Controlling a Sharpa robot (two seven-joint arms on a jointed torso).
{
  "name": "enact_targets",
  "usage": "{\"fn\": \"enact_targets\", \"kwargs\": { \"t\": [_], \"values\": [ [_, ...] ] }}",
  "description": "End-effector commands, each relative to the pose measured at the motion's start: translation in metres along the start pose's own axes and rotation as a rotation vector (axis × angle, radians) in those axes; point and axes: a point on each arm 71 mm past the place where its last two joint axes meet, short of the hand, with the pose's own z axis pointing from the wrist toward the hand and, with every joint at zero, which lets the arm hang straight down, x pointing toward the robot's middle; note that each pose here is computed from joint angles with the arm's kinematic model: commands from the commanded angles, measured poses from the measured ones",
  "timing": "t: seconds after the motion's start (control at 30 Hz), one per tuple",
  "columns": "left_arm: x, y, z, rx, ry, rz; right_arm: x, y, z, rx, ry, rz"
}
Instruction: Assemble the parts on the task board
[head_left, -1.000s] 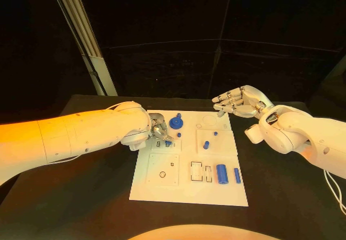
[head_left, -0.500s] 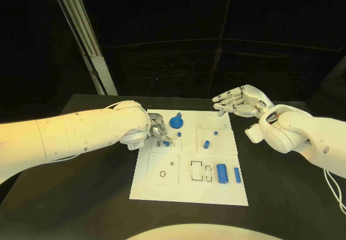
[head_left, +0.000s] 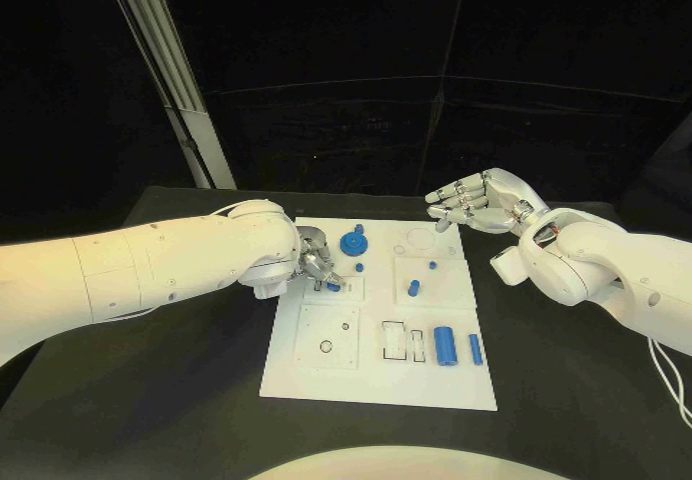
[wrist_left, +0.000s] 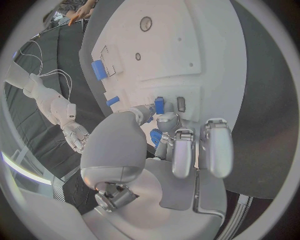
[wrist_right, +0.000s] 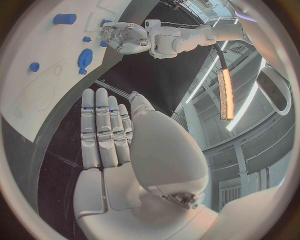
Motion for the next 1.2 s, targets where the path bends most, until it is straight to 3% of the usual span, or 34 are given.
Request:
{"fn": "enact_targets", "kwargs": {
  "t": [0.03,0.9,1.2],
  "values": [
    [0.0032,0.0010,0.0009,-0.019,0.027,0.027,0.0006,0.0023,0.0006,-0.015,0.009,0.003],
    [0.0051,-0.0087,0.0066,-0.034,0.061,0.060,0.0043,0.0051,0.0010,-0.023,0.018,0.007],
    [0.0044,-0.0080,0.0078,-0.045,0.067,0.065,0.0047,0.0056,0.0010,-0.023,0.020,0.008]
  ]
}}
